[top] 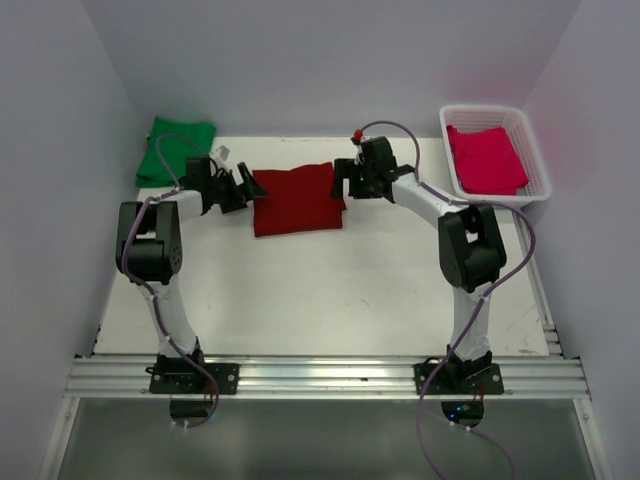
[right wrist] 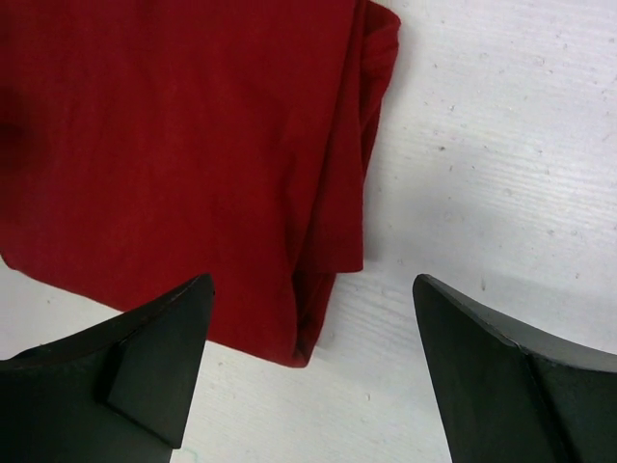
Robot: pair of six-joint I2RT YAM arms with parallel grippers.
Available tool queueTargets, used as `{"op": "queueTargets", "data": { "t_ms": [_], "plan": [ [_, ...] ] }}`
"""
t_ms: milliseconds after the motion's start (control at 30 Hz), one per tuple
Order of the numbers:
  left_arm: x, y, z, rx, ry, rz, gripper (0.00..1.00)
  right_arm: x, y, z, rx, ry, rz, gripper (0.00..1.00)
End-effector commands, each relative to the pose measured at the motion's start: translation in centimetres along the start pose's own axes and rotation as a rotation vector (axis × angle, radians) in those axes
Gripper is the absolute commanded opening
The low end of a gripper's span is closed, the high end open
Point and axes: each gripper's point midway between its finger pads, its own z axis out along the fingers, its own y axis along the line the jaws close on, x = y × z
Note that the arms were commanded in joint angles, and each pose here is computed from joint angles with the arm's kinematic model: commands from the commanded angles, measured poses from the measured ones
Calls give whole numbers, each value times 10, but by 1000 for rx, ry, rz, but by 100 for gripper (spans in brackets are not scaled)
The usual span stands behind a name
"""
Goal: Fold and stack the t-shirts
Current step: Put the neatly folded tshirt into the corner of the board with the left arm
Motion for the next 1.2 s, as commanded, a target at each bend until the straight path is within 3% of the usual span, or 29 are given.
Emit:
{"op": "queueTargets", "data": {
  "t_ms": [0,200,567,600,800,967,1167],
  "plan": [
    [23,7,15,37,78,-39,100,-13,11,4,-62,-14,23,88],
    [42,-1,32,66,141,-39,100,-8,10,18,-76,20,40,88],
    [85,-7,49,49,239,-43,100,-3,1,37,-54,61,80,62],
    [88,-5,49,41,244,-47,100,-1,-1,38,-49,67,83,56],
    [98,0,48,25,254,-70,100,13,-12,47,-12,100,91,50],
    [105,-1,53,13,265,-71,100,23,-18,52,10,123,104,38],
    [120,7,59,-77,309,-85,100,26,-20,53,17,129,106,34]
  ]
}}
